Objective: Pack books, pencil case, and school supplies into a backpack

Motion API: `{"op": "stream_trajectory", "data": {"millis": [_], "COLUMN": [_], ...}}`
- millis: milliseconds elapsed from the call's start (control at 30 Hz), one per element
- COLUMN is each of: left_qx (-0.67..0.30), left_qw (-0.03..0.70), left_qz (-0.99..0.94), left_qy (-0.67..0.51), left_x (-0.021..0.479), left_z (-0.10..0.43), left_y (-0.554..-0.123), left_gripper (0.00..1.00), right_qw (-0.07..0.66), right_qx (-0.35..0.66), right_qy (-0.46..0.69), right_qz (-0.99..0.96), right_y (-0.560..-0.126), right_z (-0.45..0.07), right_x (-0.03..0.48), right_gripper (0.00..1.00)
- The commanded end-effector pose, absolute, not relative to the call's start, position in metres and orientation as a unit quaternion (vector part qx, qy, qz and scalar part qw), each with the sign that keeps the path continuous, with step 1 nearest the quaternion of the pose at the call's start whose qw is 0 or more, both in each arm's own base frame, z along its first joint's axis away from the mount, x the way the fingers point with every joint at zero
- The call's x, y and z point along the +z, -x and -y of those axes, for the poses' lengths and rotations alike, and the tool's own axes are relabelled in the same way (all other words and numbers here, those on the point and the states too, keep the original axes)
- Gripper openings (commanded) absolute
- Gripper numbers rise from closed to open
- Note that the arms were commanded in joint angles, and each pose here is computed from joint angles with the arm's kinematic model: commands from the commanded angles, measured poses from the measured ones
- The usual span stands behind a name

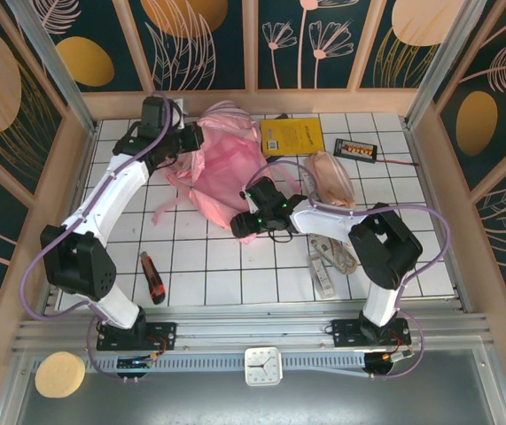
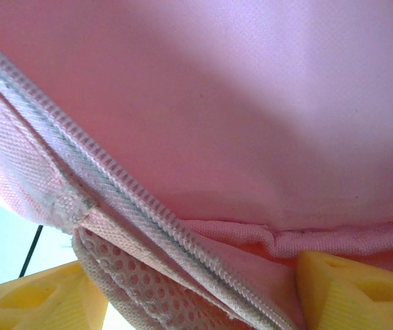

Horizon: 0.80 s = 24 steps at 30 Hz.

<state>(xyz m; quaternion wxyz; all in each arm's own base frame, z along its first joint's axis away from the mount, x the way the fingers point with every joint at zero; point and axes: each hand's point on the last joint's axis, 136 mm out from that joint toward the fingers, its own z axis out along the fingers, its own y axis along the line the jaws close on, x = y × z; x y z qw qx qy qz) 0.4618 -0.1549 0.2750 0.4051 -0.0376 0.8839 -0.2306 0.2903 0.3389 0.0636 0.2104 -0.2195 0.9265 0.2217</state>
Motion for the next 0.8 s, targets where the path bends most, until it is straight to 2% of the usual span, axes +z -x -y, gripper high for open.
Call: {"op": "stream_trajectory", "data": {"millis": [0,200,300,400,500,633,700,767], "left_qx": [-0.264,-0.215,-0.207,-0.266,-0.297,-0.29,-0.284,-0.282], "left_qw": [0.521,0.546,0.547,0.533,0.518,0.497,0.497,0.5], "left_qz": [-0.808,-0.806,-0.808,-0.802,-0.802,-0.817,-0.82,-0.819], "left_qy": [0.075,0.084,0.07,0.038,0.001,-0.014,-0.008,-0.007], "left_x": [0.386,0.404,0.402,0.389,0.367,0.336,0.331,0.332], "left_z": [0.124,0.095,0.095,0.119,0.139,0.146,0.143,0.141], "left_y": [-0.477,-0.48,-0.478,-0.471,-0.455,-0.438,-0.435,-0.434], "left_gripper": [0.0,0.0,0.0,0.0,0.0,0.0,0.0,0.0], "right_qw": [0.167,0.16,0.171,0.203,0.236,0.292,0.312,0.307], "right_qx": [0.157,0.174,0.2,0.277,0.371,0.439,0.431,0.396], "right_qy": [0.213,0.184,0.183,0.198,0.18,0.113,0.055,-0.025], "right_qz": [-0.95,-0.954,-0.947,-0.918,-0.88,-0.842,-0.845,-0.865], "right_y": [-0.279,-0.279,-0.284,-0.29,-0.299,-0.331,-0.359,-0.389], "right_z": [-0.302,-0.286,-0.29,-0.314,-0.326,-0.304,-0.277,-0.239], "right_x": [0.018,0.014,0.031,0.085,0.157,0.243,0.262,0.256], "right_gripper": [0.72,0.72,0.73,0.82,0.99,0.99,0.99,0.99]}}
